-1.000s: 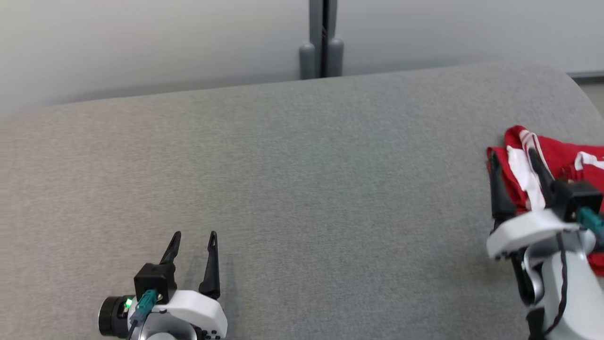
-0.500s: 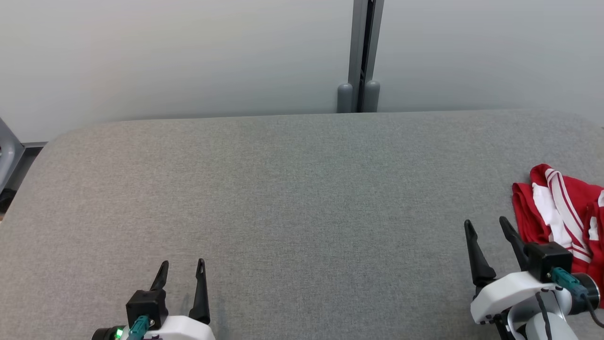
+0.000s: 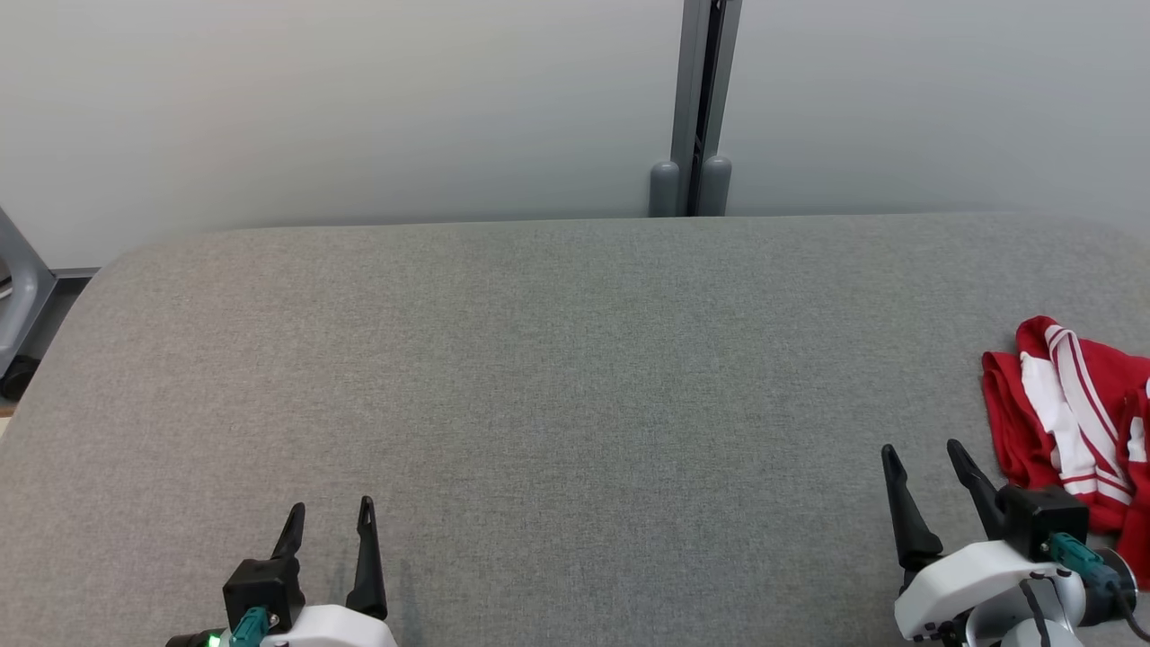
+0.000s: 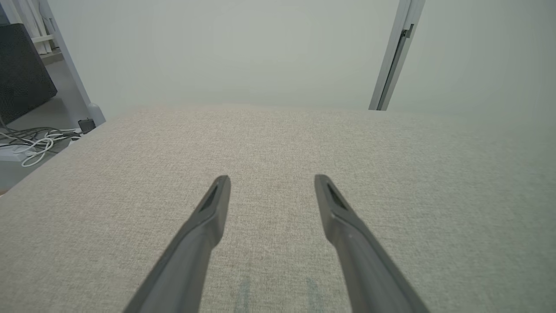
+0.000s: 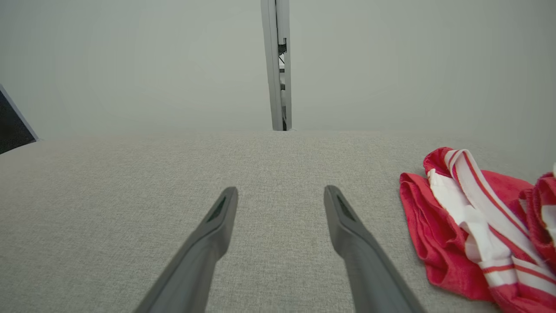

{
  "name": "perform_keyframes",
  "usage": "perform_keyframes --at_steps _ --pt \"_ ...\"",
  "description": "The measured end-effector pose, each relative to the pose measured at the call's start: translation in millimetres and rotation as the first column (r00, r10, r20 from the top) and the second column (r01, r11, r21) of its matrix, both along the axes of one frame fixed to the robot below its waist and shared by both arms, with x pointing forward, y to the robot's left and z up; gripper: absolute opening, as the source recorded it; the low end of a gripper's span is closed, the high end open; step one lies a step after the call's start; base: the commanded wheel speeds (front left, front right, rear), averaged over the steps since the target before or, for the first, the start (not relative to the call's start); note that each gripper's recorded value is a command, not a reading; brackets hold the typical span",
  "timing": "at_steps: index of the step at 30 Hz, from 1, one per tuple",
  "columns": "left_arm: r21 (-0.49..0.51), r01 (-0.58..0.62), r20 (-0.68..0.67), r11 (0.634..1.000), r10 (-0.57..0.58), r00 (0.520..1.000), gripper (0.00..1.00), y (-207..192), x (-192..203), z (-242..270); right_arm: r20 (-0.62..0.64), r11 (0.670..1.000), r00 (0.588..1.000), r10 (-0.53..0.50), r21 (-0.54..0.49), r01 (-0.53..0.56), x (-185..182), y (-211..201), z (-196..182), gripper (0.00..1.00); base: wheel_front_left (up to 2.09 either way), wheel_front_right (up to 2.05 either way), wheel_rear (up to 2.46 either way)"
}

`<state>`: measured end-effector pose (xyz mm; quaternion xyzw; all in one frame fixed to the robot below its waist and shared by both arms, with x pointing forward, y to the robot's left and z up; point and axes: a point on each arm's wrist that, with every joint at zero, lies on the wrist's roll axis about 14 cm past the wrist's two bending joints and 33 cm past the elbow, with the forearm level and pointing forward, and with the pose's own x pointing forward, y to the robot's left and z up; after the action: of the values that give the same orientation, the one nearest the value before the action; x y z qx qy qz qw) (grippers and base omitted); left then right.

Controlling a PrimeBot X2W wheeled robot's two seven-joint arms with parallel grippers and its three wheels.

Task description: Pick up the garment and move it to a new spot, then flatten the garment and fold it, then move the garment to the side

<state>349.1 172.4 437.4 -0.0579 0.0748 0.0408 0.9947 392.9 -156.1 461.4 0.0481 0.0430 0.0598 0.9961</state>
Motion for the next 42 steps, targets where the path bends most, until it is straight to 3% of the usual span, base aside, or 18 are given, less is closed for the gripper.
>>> perform_keyframes --at_steps 42 --pt "-0.02 -0.008 -0.018 1.0 0.008 1.0 1.0 3 1 -6 -0.004 0.998 0.999 -0.044 0.034 0.044 -8 -12 -2 1.0 0.0 0.0 0.0"
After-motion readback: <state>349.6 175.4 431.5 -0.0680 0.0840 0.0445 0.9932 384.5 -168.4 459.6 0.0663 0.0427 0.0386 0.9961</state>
